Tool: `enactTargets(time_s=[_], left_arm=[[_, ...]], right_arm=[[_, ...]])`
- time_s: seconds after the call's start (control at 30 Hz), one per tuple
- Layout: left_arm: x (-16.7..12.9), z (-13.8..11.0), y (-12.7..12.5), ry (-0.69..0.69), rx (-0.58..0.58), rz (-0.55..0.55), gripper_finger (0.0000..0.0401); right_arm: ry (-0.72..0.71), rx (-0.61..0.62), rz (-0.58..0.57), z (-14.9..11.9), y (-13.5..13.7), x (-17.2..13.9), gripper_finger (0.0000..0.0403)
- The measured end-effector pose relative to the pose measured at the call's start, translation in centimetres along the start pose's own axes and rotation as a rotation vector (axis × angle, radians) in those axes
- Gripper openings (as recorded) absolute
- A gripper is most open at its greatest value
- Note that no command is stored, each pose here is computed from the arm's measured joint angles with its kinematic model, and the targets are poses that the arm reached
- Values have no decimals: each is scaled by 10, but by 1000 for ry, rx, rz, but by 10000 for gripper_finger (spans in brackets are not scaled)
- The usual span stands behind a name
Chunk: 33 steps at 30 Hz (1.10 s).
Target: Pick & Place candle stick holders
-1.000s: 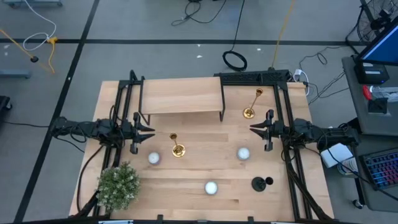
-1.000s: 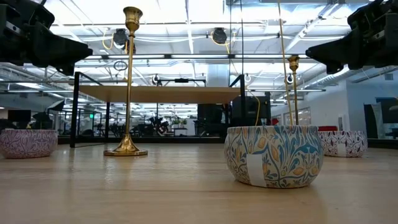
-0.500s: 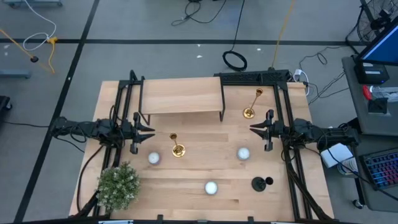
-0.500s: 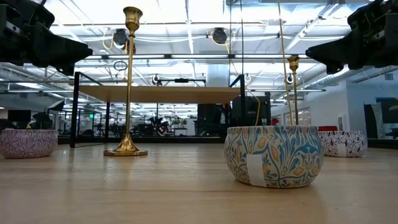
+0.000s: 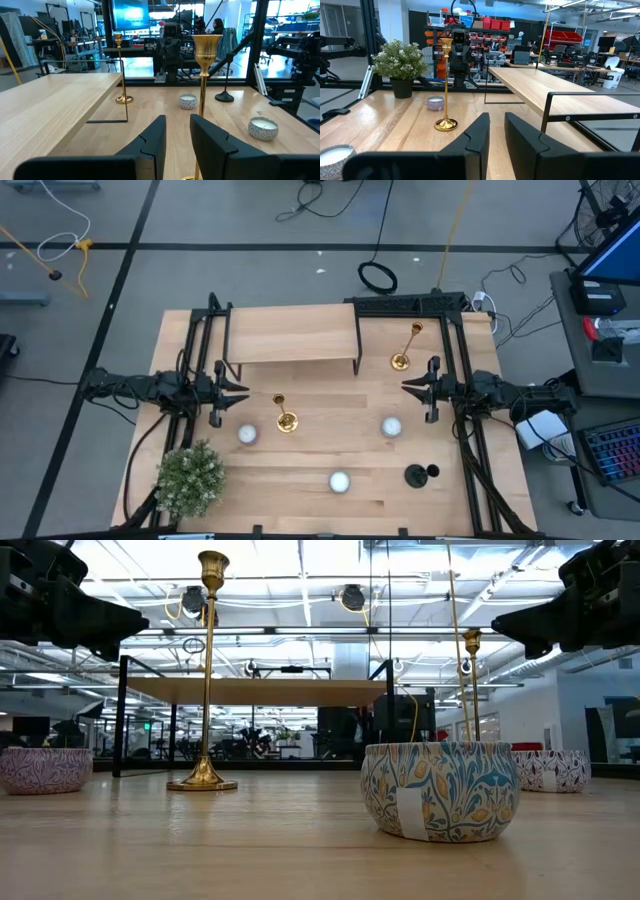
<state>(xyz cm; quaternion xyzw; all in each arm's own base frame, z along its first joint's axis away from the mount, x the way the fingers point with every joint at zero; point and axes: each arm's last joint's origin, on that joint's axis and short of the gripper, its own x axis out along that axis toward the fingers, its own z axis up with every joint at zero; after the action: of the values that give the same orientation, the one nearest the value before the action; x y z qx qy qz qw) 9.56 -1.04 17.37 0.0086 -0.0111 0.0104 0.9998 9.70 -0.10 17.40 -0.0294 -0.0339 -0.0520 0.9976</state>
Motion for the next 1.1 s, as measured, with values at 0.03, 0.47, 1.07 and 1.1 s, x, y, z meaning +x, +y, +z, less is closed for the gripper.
enactTargets(time_s=[0.03,0.47,1.07,1.1], left_arm=[[0,0,0,-1,0,0,93],[0,0,0,0,0,0,93],[0,0,2,-2,13,57,93],[0,0,3,0,19,99,93]], right_arm=[[0,0,0,0,0,0,55],[0,0,0,0,0,0,55],[0,0,0,0,0,0,55],[0,0,0,0,0,0,55]])
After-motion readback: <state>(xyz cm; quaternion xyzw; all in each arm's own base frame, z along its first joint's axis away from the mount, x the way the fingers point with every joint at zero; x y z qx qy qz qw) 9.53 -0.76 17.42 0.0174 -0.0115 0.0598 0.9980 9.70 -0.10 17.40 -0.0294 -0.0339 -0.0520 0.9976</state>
